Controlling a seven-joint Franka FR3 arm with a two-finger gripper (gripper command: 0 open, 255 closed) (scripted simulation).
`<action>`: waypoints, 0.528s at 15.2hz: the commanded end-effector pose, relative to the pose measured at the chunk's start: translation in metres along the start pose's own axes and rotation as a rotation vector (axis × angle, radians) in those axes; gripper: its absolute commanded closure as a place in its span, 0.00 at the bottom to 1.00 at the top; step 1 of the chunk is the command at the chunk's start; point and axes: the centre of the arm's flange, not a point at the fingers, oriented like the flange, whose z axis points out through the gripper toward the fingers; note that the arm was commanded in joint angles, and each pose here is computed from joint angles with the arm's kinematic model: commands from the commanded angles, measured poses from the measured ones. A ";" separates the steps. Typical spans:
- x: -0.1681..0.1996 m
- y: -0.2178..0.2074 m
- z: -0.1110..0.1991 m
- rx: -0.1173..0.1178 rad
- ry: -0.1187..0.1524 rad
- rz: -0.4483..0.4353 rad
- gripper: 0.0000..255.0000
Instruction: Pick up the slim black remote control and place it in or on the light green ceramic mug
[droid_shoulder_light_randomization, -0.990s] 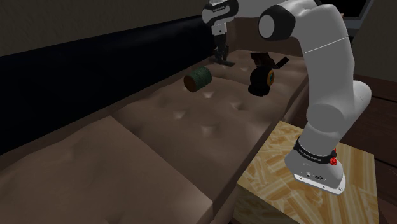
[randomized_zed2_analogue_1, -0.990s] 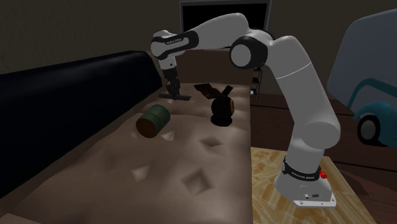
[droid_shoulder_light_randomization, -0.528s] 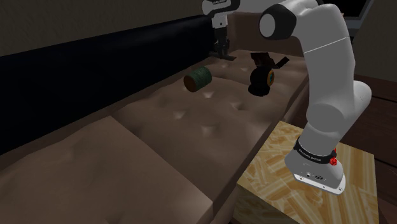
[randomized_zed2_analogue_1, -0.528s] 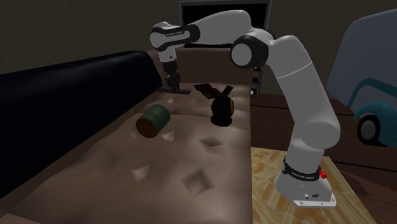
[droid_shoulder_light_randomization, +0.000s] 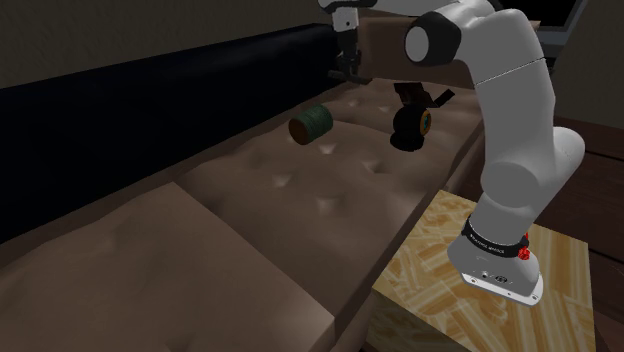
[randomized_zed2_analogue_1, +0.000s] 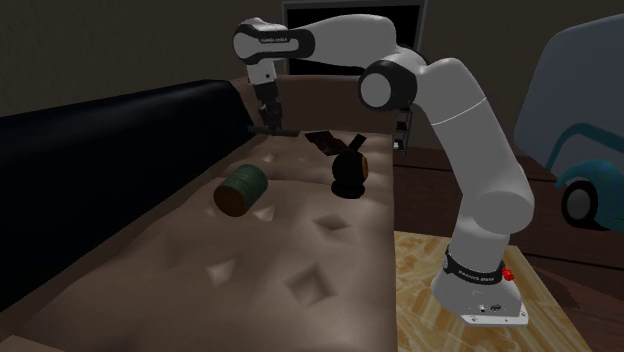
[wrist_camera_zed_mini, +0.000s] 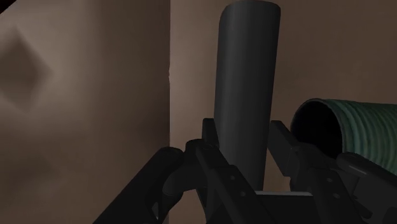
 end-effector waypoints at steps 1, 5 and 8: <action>0.000 0.000 -0.006 0.000 0.000 0.000 1.00; 0.014 -0.051 -0.005 0.000 0.000 0.000 1.00; 0.025 -0.089 -0.004 0.000 0.000 0.000 1.00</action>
